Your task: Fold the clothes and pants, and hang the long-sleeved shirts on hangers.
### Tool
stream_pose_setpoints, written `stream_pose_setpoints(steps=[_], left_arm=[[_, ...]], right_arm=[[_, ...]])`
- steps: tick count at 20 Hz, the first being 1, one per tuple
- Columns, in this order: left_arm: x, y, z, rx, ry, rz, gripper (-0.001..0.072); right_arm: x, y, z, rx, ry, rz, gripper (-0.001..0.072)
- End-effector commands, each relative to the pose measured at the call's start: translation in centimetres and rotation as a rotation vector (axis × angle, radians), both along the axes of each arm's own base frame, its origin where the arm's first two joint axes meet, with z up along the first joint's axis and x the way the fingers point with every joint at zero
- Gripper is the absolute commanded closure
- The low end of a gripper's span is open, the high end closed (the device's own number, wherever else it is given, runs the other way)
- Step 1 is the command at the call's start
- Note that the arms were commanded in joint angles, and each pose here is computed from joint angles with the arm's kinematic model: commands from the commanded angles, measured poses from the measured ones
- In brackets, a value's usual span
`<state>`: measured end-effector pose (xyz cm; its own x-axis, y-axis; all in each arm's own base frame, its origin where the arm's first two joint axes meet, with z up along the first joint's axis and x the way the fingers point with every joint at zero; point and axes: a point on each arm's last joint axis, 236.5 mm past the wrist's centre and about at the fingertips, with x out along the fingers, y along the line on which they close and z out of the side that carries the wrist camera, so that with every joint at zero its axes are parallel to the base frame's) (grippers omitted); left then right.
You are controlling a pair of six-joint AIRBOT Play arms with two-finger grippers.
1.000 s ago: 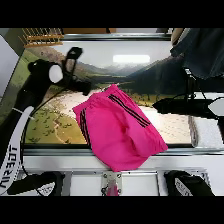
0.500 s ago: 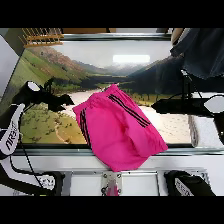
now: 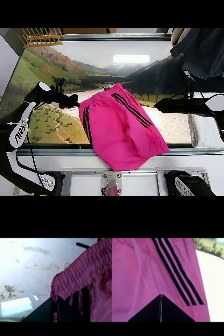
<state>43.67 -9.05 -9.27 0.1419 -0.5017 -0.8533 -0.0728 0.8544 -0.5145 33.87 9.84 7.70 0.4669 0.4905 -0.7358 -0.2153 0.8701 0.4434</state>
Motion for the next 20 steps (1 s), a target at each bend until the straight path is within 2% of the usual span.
stream_pose_setpoints(steps=[1, 2, 3, 4, 5, 6, 12, 19, 20], left_arm=[[2.1, 2.1, 3.6, 0.068, -0.095, -0.012, 0.0698], [2.3, 4.0, 4.8, 0.106, -0.122, 0.012, 0.0698], [2.1, 5.9, 5.8, 0.144, -0.139, 0.043, 0.0698], [1.3, 7.3, 6.4, 0.169, -0.144, 0.062, 0.0698], [0.1, 8.3, 6.7, 0.182, -0.135, 0.078, 0.0697], [-1.5, 9.2, 6.6, 0.187, -0.112, 0.093, 0.0698], [-12.4, 7.7, 3.9, 0.153, 0.057, 0.085, 0.0697], [-15.1, 6.8, 4.1, 0.149, 0.049, 0.093, 0.0697], [-15.0, 6.8, 4.5, 0.151, 0.037, 0.1, 0.0697]], right_arm=[[-0.9, -5.0, -2.6, -0.051, 0.084, -0.101, 0.0704], [-1.4, -6.4, -3.9, -0.056, 0.117, -0.143, 0.0702], [-2.2, -7.5, -5.5, -0.047, 0.162, -0.181, 0.0671], [-2.9, -8.2, -7.0, -0.035, 0.208, -0.207, 0.0461], [-3.6, -8.6, -8.7, -0.023, 0.258, -0.223, 0.0176], [-4.2, -8.5, -10.2, -0.02, 0.296, -0.212, 0.0136], [-5.3, -6.9, -16.1, -0.02, 0.443, -0.085, 0.0137], [-5.1, -4.0, -19.8, -0.059, 0.491, 0.037, 0.0139], [-4.4, -4.1, -19.6, -0.064, 0.471, 0.032, 0.0172]])
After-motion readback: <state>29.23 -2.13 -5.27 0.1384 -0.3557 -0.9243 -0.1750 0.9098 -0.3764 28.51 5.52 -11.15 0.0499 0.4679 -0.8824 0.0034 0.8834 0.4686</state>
